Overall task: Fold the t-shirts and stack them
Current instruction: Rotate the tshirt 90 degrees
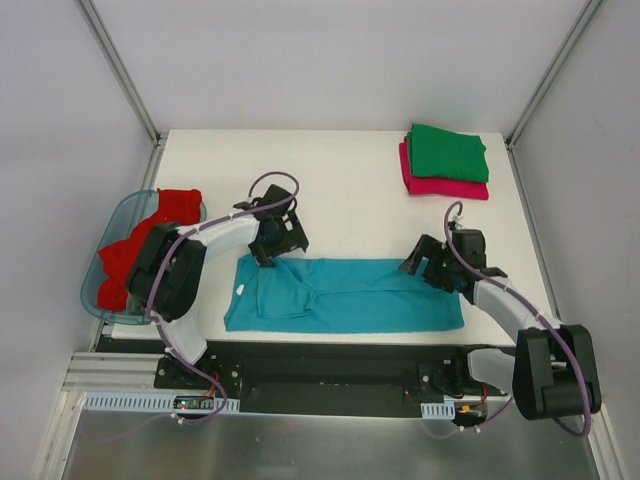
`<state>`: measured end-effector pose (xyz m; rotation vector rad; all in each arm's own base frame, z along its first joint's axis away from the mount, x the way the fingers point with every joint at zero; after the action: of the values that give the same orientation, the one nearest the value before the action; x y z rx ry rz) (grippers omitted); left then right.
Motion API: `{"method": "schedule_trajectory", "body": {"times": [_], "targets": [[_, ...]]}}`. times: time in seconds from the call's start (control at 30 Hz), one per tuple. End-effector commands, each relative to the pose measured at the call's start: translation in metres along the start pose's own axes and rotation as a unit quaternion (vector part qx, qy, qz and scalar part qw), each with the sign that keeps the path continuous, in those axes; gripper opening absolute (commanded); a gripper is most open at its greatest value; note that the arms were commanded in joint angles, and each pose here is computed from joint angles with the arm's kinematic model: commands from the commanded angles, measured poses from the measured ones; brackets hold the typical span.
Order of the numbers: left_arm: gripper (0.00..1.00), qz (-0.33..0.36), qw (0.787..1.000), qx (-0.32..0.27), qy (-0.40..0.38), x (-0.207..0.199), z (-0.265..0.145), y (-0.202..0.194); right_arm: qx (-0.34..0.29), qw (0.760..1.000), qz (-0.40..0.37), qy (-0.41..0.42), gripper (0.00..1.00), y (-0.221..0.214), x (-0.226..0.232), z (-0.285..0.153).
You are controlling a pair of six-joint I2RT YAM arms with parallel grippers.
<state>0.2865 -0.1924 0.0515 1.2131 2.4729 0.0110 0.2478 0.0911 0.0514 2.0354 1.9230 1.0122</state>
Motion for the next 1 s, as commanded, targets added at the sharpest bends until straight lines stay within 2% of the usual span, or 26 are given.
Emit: {"method": "schedule_trajectory", "body": {"times": [0.0, 0.3, 0.43, 0.57, 0.63, 0.67, 0.73, 0.83, 0.97], "targets": [[0.99, -0.019, 0.999, 0.027, 0.012, -0.02, 0.029, 0.011, 0.048, 0.998, 0.032, -0.001, 0.96, -0.047, 0.0, -0.009], [0.99, -0.026, 0.998, 0.041, -0.039, -0.101, 0.065, 0.054, 0.056, 0.997, 0.025, 0.043, 0.96, -0.077, 0.017, -0.028], [0.99, -0.048, 0.995, 0.035, -0.085, -0.146, 0.078, 0.093, 0.082, 0.995, 0.019, 0.062, 0.96, -0.096, 0.029, -0.028], [0.99, -0.068, 0.988, 0.03, -0.134, -0.191, 0.112, 0.126, 0.101, 0.99, -0.012, 0.097, 0.96, -0.108, 0.055, -0.026], [0.99, -0.071, 0.978, 0.059, -0.187, -0.223, 0.125, 0.132, 0.108, 0.985, -0.038, 0.126, 0.96, -0.115, 0.073, -0.023], [0.99, -0.08, 0.965, 0.08, -0.237, -0.251, 0.116, 0.136, 0.107, 0.981, -0.047, 0.154, 0.96, -0.119, 0.088, -0.022], [0.99, -0.101, 0.95, 0.09, -0.281, -0.269, 0.127, 0.139, 0.096, 0.974, -0.06, 0.194, 0.96, -0.122, 0.114, -0.023], [0.99, -0.143, 0.933, 0.072, -0.322, -0.28, 0.138, 0.148, 0.108, 0.963, -0.12, 0.217, 0.96, -0.136, 0.143, -0.028], [0.99, -0.134, 0.914, 0.049, -0.38, -0.308, 0.133, 0.152, 0.128, 0.937, -0.214, 0.246, 0.96, -0.148, 0.183, -0.028]]}}
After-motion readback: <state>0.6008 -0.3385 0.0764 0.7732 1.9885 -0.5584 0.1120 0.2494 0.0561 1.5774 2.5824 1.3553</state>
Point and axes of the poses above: each gripper's point midway between its finger pads, its own z axis out along the fingers, its own x axis along the line the jaws close on, y = z × x, the point moved 2 cm from there along -z, back along the fingers, and after that the axes turned 14 degrees about -z, right-handed, at the moved point
